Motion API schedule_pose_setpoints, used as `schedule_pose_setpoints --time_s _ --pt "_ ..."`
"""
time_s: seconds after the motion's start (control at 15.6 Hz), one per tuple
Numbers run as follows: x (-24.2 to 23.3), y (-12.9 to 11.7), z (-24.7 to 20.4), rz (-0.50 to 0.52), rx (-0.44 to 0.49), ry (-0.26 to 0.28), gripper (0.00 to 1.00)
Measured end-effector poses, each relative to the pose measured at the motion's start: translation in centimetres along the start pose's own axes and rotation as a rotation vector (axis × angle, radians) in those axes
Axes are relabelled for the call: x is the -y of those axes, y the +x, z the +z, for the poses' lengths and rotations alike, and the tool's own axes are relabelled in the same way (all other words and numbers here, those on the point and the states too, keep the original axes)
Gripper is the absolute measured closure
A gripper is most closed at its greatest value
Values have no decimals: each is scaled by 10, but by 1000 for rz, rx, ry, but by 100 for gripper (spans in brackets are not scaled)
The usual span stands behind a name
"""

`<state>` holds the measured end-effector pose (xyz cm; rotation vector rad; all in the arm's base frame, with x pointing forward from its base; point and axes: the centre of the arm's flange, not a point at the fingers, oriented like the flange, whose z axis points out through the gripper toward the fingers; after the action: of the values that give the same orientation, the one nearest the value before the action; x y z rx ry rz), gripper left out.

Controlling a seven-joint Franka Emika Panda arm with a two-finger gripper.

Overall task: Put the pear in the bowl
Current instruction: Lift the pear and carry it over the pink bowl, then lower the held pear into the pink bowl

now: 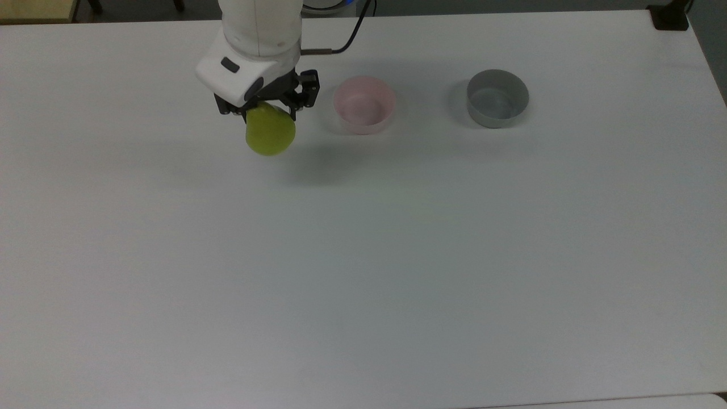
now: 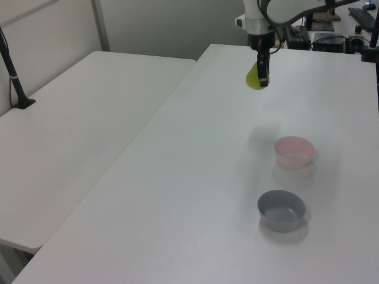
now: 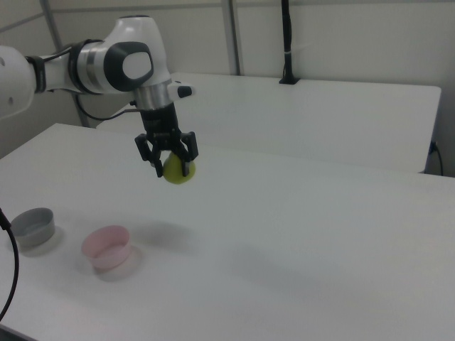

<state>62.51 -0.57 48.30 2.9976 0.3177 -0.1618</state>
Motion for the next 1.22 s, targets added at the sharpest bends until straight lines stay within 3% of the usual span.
schedule_pose_setpoints --time_s 0.32,0.71,1.22 --pt "62 -9 -18 -102 45 8 31" --pt "148 -41 -30 -251 102 9 31" --pt "180 -55 13 -310 200 6 31"
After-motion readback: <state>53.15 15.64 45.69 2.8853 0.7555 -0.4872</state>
